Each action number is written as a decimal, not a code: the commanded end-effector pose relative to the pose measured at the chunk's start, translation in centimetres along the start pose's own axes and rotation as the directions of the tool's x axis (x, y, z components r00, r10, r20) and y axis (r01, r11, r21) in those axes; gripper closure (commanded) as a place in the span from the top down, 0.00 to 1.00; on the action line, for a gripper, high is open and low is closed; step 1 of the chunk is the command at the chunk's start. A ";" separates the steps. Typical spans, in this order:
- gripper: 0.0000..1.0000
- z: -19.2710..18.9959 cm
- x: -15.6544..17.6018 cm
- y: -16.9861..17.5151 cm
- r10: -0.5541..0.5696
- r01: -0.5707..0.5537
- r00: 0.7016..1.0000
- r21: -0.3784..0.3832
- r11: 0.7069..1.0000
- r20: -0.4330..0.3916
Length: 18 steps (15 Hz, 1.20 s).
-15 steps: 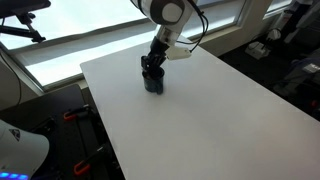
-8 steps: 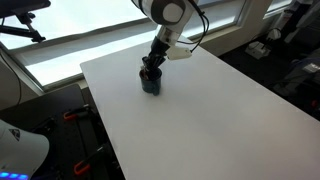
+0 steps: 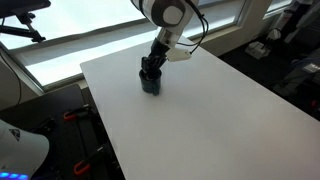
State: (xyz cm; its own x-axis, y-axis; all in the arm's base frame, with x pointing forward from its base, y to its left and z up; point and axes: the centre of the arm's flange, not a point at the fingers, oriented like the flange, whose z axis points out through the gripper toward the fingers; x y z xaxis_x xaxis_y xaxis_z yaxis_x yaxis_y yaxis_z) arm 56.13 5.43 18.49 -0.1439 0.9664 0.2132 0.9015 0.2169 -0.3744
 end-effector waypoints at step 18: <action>0.31 0.1 -0.3 1.1 -0.113 0.113 0.993 -0.006 0.994 -0.045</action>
State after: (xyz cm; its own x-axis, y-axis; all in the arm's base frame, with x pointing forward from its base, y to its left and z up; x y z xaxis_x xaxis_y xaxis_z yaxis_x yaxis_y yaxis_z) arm 56.66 5.37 18.31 -0.2194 0.9417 0.2549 0.8845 0.3023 -0.3553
